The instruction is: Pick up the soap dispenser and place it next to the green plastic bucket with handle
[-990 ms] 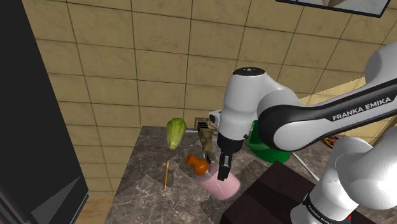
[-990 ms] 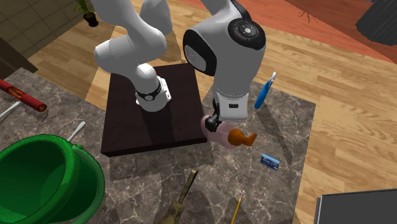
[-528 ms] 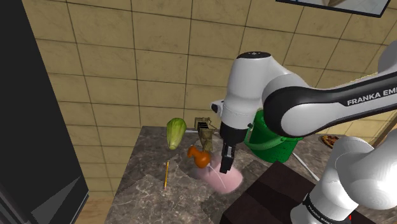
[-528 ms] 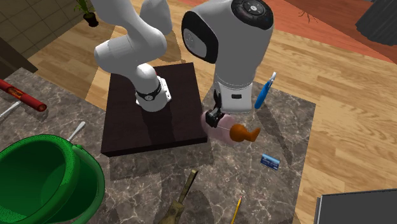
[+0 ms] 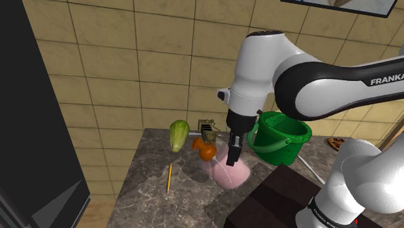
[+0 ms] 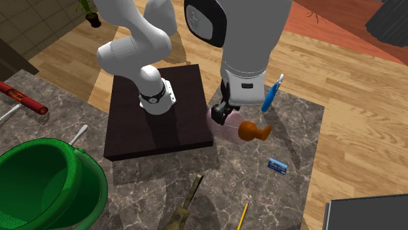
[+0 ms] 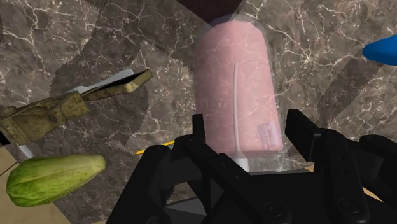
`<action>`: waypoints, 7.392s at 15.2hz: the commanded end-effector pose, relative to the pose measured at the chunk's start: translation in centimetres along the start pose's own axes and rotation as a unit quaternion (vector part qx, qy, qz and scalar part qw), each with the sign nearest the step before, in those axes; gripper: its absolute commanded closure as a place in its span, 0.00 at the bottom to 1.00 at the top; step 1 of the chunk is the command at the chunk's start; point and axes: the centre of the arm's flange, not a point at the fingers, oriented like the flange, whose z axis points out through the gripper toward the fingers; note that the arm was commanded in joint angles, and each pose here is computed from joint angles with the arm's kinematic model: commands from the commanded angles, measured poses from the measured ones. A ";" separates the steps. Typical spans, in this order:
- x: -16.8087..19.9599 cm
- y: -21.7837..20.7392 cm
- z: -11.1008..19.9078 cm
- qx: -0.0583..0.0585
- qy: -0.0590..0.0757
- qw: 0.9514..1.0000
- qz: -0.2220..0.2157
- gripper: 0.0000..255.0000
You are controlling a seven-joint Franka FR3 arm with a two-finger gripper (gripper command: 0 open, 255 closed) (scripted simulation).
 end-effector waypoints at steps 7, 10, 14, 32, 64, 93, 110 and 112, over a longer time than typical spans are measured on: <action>-1.1 2.4 -3.1 0.000 0.000 1.000 0.000 1.00; -2.7 6.0 -2.9 0.000 0.000 1.000 0.000 1.00; -4.9 10.8 -2.8 0.000 0.000 1.000 0.000 1.00; -14.6 32.4 -2.0 0.000 0.000 1.000 0.000 1.00; -14.7 31.7 14.9 0.000 0.000 1.000 0.000 1.00; -14.7 31.2 29.0 0.000 0.000 1.000 0.000 1.00; -14.7 31.2 24.0 0.000 0.000 1.000 0.000 0.00; -14.7 31.2 24.0 0.000 0.000 1.000 0.000 0.00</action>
